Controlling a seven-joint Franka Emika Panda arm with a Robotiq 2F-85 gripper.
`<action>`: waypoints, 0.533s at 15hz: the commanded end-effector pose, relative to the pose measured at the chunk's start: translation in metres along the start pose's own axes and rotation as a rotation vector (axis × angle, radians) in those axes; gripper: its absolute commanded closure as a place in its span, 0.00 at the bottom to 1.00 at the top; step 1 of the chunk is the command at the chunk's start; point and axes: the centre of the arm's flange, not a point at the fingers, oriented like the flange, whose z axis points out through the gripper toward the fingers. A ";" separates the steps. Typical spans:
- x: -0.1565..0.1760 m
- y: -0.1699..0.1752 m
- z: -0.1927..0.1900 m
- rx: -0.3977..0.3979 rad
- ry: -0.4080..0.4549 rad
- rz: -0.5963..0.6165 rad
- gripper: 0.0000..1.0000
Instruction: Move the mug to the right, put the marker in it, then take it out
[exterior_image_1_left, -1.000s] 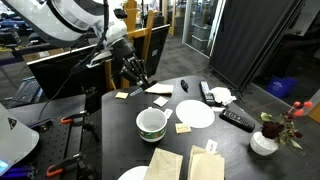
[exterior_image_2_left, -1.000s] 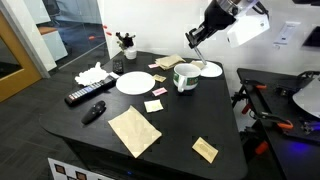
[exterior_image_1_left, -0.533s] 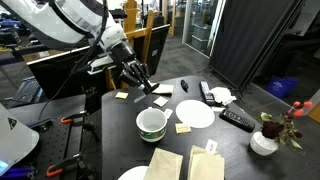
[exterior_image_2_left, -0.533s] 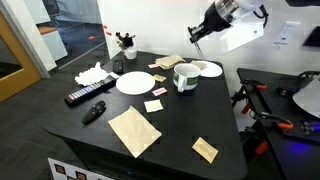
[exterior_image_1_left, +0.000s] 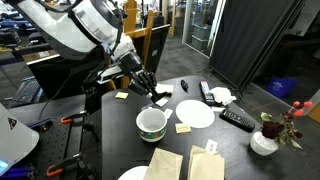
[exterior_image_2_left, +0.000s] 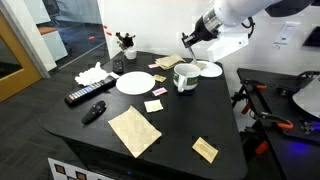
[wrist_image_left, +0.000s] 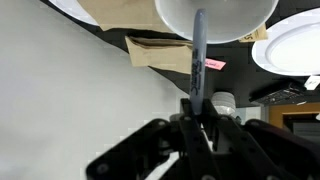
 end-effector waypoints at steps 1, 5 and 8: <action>-0.004 -0.020 0.024 -0.009 0.022 -0.003 0.96; -0.013 -0.028 0.039 -0.006 0.010 -0.018 0.96; -0.021 -0.031 0.045 -0.001 0.003 -0.015 0.96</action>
